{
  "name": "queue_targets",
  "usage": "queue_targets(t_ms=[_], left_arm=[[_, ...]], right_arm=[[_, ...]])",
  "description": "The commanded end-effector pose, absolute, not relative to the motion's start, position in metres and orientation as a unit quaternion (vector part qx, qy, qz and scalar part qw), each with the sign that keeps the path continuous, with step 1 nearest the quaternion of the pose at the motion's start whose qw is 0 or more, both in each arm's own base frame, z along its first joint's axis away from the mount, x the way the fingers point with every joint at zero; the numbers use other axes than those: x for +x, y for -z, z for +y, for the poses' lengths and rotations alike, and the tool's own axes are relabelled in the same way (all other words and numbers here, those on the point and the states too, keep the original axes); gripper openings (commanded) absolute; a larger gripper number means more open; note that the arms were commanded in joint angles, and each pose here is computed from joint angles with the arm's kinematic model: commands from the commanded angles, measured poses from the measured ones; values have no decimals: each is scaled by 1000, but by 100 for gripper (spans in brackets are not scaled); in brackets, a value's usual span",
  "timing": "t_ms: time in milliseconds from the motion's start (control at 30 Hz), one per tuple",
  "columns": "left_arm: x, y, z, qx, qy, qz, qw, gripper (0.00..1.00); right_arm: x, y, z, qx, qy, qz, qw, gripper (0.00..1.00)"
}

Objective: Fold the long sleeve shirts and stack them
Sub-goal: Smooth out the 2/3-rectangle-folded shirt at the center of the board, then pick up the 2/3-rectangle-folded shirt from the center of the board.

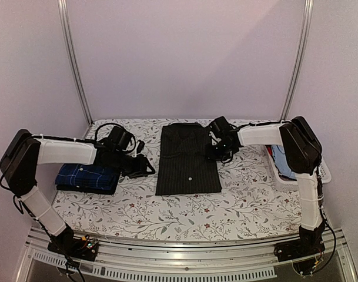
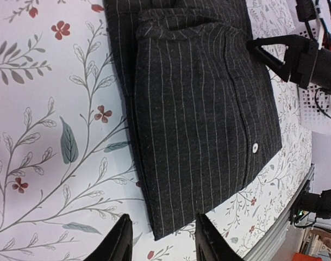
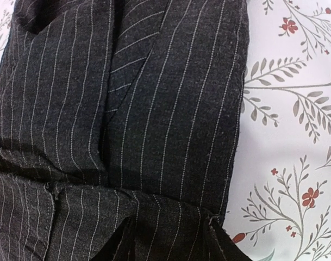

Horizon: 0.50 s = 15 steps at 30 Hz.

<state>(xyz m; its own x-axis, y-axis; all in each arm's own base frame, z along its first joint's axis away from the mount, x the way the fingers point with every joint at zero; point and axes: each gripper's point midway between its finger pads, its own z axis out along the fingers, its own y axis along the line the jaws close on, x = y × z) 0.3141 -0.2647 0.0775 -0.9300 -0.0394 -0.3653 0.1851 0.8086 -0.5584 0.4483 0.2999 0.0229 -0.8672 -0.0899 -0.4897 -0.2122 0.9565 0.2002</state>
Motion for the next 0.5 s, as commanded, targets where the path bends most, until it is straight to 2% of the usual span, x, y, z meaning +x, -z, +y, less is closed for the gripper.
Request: queue_targets(t_ms=[0, 200, 467], left_arm=[[305, -64, -266, 40, 309, 936, 166, 40], [299, -63, -265, 41, 313, 934, 164, 40], [287, -59, -263, 38, 319, 933, 160, 40]], right_arm=[[437, -59, 297, -95, -137, 951, 262, 44], [407, -98, 288, -98, -173, 940, 278, 47], [345, -88, 275, -105, -193, 943, 249, 49]])
